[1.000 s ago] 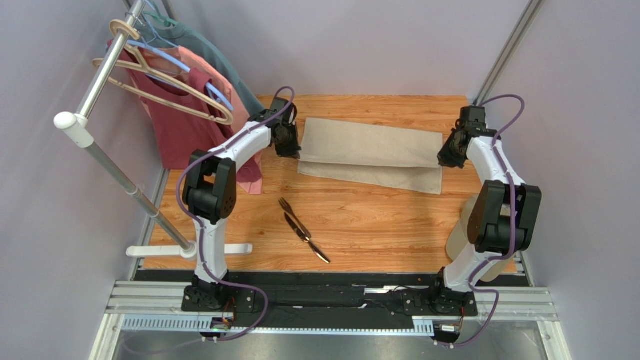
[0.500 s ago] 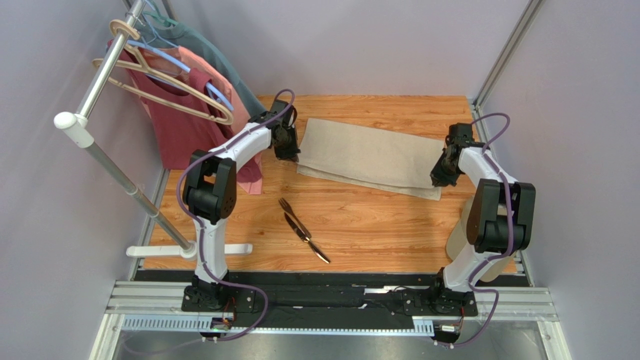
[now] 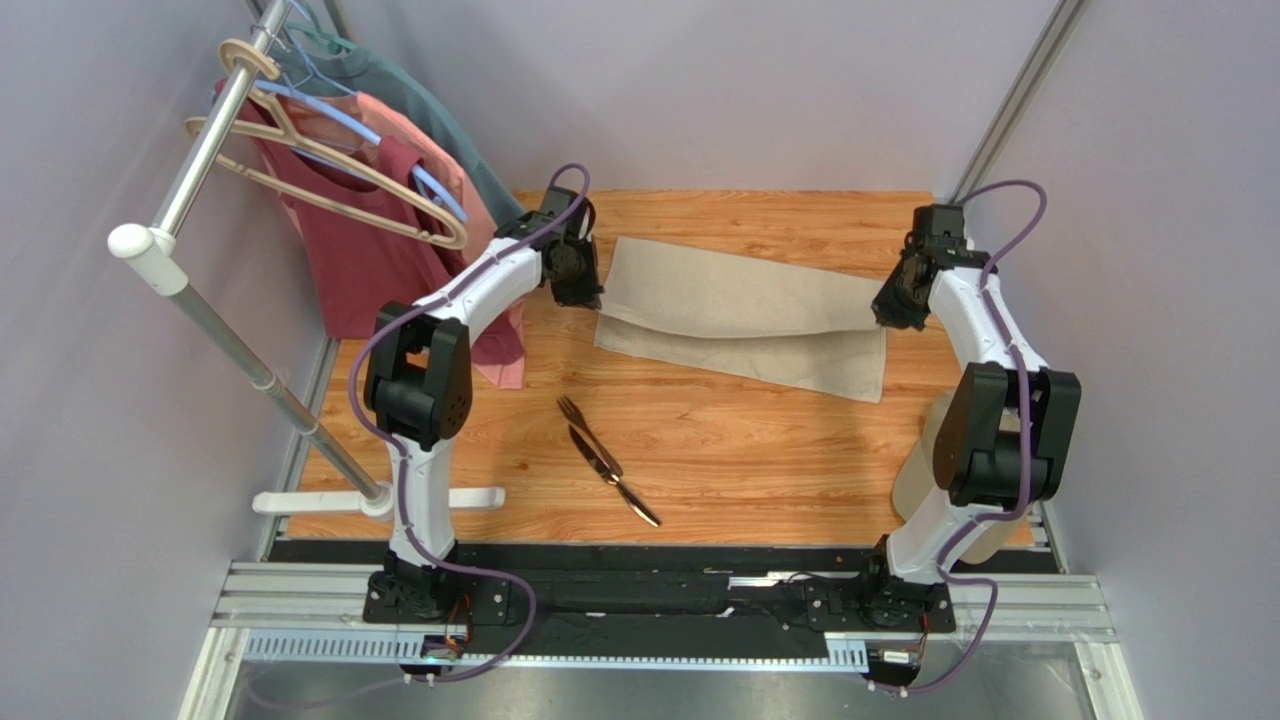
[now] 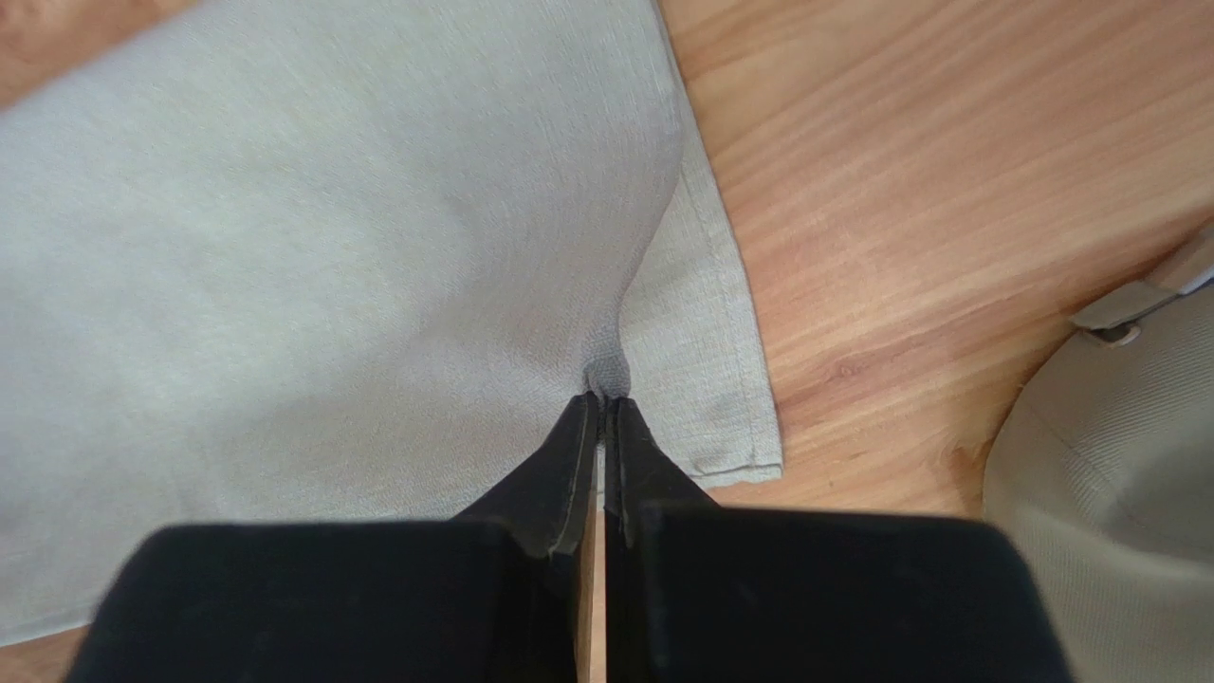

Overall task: Fold the napkin into a case and place the utensils inside
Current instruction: Fold and flatten the napkin at the center of the board.

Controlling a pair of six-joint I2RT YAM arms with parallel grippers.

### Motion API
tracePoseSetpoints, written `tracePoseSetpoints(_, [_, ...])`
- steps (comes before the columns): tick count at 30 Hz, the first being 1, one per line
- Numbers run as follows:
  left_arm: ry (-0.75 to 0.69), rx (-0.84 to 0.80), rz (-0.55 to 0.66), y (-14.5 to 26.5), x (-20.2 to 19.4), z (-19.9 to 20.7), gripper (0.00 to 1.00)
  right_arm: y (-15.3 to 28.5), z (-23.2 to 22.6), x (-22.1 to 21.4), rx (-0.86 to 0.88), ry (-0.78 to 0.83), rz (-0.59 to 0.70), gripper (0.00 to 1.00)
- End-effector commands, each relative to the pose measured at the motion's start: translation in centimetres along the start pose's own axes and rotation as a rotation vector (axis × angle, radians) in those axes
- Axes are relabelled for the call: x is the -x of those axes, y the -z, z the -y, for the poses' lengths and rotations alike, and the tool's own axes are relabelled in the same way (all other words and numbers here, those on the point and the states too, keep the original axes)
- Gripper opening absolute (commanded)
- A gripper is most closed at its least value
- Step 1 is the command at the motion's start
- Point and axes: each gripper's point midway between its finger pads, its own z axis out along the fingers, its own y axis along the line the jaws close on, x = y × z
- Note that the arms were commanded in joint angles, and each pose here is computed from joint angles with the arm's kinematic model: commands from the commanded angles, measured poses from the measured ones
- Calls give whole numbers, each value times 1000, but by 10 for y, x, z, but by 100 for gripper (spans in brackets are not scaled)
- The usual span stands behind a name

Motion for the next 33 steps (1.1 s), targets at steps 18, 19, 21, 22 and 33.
tracePoseSetpoints(18, [16,-32,-39,14,-18,5,0,-4,24,-38,-56,13,-52,0])
tracePoseSetpoints(19, [14,-34,-49,11,-21,5,0,-7,26,-41,-64,15,-64,0])
tracePoseSetpoints(21, [15,-24,-70,5,-27,2,0,-15,28,-49,-72,11,-89,0])
tracePoseSetpoints(22, [17,-19,-79,4,-31,0,0,-16,28,-51,-70,9,-95,0])
tracePoseSetpoints(33, [13,50,-101,-14,-37,-14,0,-35,41,-70,-117,10,-141,0])
